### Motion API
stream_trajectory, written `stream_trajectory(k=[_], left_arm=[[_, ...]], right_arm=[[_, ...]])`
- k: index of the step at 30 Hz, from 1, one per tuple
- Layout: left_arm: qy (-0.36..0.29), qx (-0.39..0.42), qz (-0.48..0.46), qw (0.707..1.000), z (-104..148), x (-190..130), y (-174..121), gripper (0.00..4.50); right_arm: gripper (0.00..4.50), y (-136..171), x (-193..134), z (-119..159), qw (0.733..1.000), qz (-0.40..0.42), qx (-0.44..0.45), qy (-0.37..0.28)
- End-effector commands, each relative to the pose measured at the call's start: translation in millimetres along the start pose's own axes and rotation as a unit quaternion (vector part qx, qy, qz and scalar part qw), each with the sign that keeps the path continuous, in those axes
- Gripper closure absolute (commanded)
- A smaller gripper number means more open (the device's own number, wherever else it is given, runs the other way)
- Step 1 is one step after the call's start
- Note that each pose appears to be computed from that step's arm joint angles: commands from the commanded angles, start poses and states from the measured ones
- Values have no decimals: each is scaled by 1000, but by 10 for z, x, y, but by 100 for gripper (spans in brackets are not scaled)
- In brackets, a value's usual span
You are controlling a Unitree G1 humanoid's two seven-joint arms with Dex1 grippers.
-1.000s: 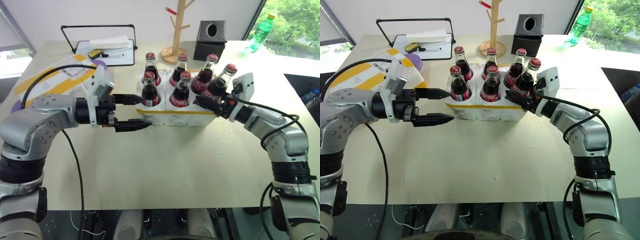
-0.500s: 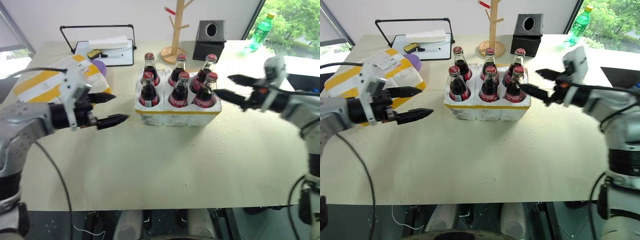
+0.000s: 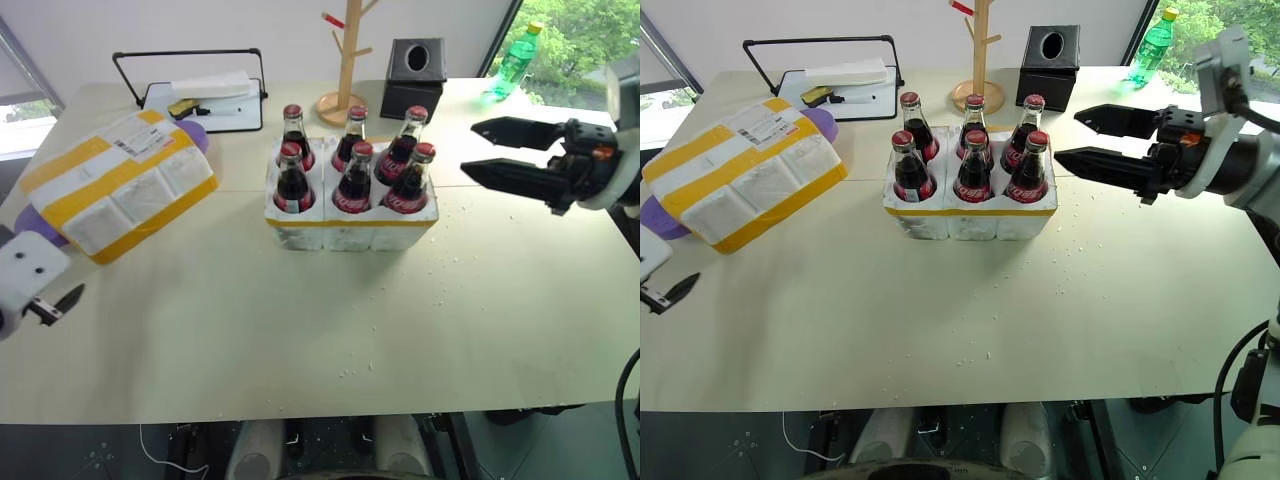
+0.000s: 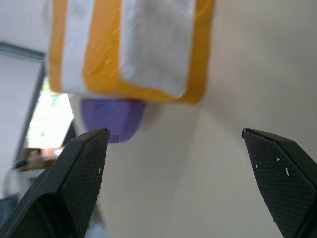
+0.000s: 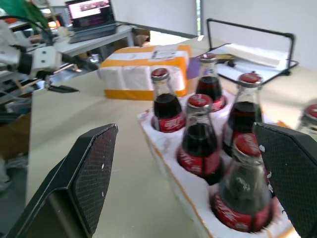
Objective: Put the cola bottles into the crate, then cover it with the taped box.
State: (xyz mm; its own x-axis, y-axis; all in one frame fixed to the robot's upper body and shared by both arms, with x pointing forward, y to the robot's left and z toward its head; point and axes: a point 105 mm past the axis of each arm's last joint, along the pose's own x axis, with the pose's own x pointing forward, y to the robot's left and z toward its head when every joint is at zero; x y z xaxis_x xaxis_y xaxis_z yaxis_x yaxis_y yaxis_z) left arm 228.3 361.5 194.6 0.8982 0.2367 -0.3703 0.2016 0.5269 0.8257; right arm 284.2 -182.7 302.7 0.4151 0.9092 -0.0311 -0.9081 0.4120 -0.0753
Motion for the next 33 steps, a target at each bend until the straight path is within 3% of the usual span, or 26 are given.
stream_trajectory(k=[1,9,25,28,33], left_arm=[[13,66,59,996,-157,206,124,0],[20,91,86,992,-436,667,120,0],[-1,140,104,985,-381,1299,82,0],[0,127,92,988,-411,1331,44,89],[-4,121,97,988,-381,1351,81,339]], right_arm=[[4,197,83,120,998,54,-35,-6],[4,453,38,149,993,95,-60,19],[4,574,-42,214,996,46,-71,6],[0,568,-66,227,997,33,-68,3],[0,530,-108,202,998,10,-69,9]])
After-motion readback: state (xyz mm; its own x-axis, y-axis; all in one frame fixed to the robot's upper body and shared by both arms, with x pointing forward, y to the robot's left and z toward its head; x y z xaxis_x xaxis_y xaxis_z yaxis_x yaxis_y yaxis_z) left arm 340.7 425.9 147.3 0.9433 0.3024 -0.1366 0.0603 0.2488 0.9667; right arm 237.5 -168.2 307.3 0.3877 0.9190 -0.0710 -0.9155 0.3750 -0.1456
